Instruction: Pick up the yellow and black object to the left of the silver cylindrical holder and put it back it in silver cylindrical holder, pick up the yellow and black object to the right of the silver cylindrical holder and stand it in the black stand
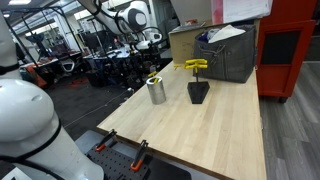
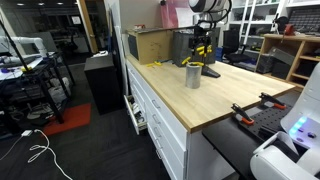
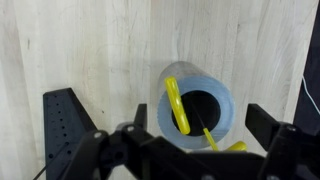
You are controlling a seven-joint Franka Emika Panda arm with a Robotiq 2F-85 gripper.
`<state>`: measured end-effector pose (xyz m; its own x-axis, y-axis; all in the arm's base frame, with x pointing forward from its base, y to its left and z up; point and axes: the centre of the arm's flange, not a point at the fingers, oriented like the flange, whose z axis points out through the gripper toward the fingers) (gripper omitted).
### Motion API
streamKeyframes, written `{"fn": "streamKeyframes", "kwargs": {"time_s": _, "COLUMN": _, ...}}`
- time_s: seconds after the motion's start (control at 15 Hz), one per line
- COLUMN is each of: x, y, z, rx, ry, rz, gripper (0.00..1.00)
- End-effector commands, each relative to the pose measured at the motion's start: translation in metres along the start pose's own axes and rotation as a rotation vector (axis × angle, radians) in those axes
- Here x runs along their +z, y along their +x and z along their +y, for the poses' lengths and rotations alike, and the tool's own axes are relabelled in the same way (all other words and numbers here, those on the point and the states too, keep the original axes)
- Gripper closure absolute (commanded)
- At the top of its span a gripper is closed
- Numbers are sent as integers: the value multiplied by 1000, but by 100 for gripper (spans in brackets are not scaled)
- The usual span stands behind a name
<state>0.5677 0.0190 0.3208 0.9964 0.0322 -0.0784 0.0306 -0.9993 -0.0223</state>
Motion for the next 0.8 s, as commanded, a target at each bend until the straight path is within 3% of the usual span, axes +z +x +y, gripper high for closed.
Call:
{"fn": "streamKeyframes", "kwargs": {"time_s": 0.0, "x": 6, "y": 4, "z": -2, "rx": -16, "ry": -13, "rz": -2, "gripper": 0}}
{"fn": "streamKeyframes", "kwargs": {"time_s": 0.73, "x": 28, "y": 29, "z": 8, "rx": -30, "ry": -48, "rz": -12, "gripper": 0}}
